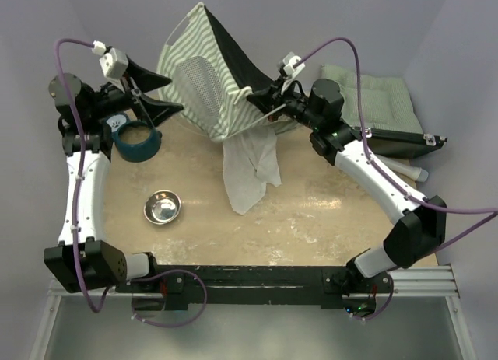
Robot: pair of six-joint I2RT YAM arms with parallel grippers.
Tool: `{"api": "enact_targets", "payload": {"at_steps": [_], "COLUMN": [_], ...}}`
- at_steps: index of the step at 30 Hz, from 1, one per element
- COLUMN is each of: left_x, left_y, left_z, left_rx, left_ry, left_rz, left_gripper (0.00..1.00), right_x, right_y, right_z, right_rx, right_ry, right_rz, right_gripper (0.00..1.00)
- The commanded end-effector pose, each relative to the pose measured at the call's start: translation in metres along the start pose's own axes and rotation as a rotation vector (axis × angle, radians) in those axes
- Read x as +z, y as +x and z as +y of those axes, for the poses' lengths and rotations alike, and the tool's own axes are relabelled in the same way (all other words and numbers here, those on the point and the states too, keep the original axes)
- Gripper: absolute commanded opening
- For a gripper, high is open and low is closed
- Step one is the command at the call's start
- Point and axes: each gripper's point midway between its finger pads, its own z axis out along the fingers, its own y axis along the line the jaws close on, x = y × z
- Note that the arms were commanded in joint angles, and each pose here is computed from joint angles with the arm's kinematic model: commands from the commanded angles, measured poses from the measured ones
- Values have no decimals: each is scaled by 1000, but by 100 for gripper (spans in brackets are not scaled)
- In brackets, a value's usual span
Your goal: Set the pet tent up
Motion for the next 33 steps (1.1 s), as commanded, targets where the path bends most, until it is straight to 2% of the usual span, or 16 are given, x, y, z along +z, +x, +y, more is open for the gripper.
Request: {"api": "enact_targets", "payload": {"at_steps": [1, 4, 11, 19, 27, 33], "left_x": [11, 12, 11, 11, 16, 34], "left_y": [-38, -58, -68, -80, -140, -185], "left_z": [-68, -88, -93, -99, -116, -130], "left_rx": [57, 58, 67, 47, 90, 66], "left_ry": [196, 266, 295, 310, 312, 346], "left_rz": [-93, -133, -175, -214, -335, -407], "left_gripper": [99, 97, 93, 94, 94, 90], "right_x": [-21, -26, -52, -24, 0, 9], "right_y": [-78, -94, -142, -103, -77, -67], "right_z": [-4, 22, 62, 44, 40, 41], "right_rx": [-41, -69, -139, -167, -154, -164], "right_ry": [187, 186, 218, 250, 229, 210], "right_rz": [-178, -200, -276, -191, -155, -137], "right_gripper": [0, 0, 0, 0, 0, 0]}}
